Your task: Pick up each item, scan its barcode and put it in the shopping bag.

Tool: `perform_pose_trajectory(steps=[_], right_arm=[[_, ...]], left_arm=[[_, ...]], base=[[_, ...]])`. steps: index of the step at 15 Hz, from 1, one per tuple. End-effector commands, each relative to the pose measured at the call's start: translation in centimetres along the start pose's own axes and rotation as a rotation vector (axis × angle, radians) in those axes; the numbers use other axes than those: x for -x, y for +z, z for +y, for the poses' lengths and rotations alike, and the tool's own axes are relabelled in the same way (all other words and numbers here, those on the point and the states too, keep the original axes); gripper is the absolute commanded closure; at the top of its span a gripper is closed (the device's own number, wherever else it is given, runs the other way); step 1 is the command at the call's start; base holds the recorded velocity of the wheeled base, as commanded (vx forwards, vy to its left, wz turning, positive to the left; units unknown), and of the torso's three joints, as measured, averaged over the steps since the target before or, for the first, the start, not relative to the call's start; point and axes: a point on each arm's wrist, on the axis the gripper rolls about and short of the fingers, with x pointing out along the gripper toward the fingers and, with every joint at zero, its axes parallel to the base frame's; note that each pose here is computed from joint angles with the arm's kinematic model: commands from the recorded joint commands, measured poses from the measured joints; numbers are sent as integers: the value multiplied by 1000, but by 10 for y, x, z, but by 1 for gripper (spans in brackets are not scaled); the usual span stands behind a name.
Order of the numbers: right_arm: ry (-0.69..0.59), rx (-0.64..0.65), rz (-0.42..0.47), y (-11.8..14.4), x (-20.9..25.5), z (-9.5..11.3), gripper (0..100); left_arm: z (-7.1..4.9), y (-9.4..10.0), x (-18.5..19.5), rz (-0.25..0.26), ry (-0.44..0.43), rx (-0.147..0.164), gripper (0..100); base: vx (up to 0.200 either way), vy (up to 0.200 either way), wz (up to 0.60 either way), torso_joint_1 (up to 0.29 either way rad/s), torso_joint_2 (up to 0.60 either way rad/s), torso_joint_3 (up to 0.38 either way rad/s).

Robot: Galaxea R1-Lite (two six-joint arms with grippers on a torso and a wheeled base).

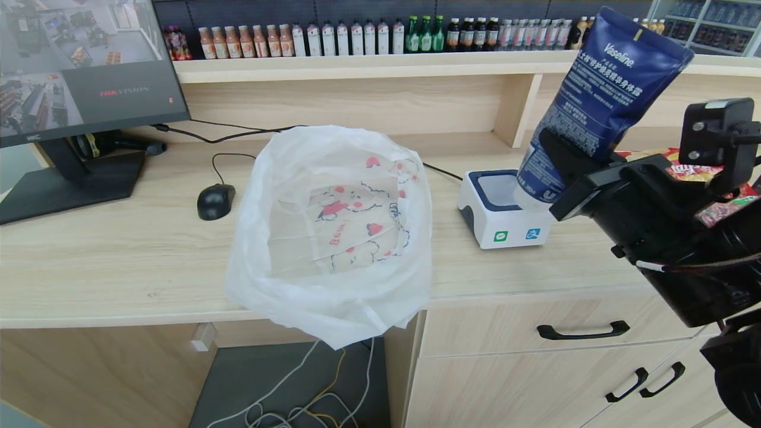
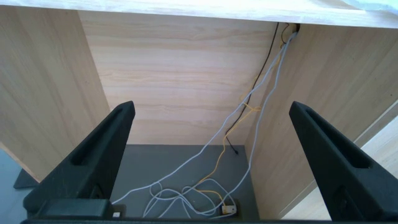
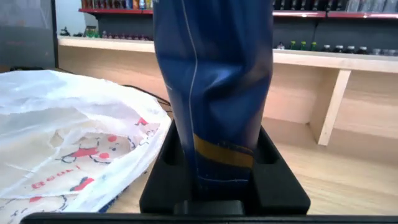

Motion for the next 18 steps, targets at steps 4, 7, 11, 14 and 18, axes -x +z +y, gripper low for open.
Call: perform_pose_trajectory(steps=[4, 7, 11, 14, 18], right_arm=[[-28, -30, -37, 7, -6, 3, 100], [-30, -37, -55, 9, -9, 3, 100], [-21, -61, -50, 5, -11, 5, 100], [-22, -67, -57, 2, -18, 6, 100], [-19, -68, -56, 1, -19, 7, 100]], left_arm=[[0, 0, 0, 0, -1, -4, 0], [0, 0, 0, 0, 0, -1, 0], [0, 0, 0, 1, 0, 1, 0], [0, 0, 0, 1, 0, 2, 0], [0, 0, 0, 1, 0, 2, 0]], base=[[0, 0, 0, 0, 0, 0], [0, 0, 0, 0, 0, 0], [0, 50, 0, 2, 1, 1], [0, 200, 0, 4, 2, 4], [0, 200, 0, 4, 0, 6]])
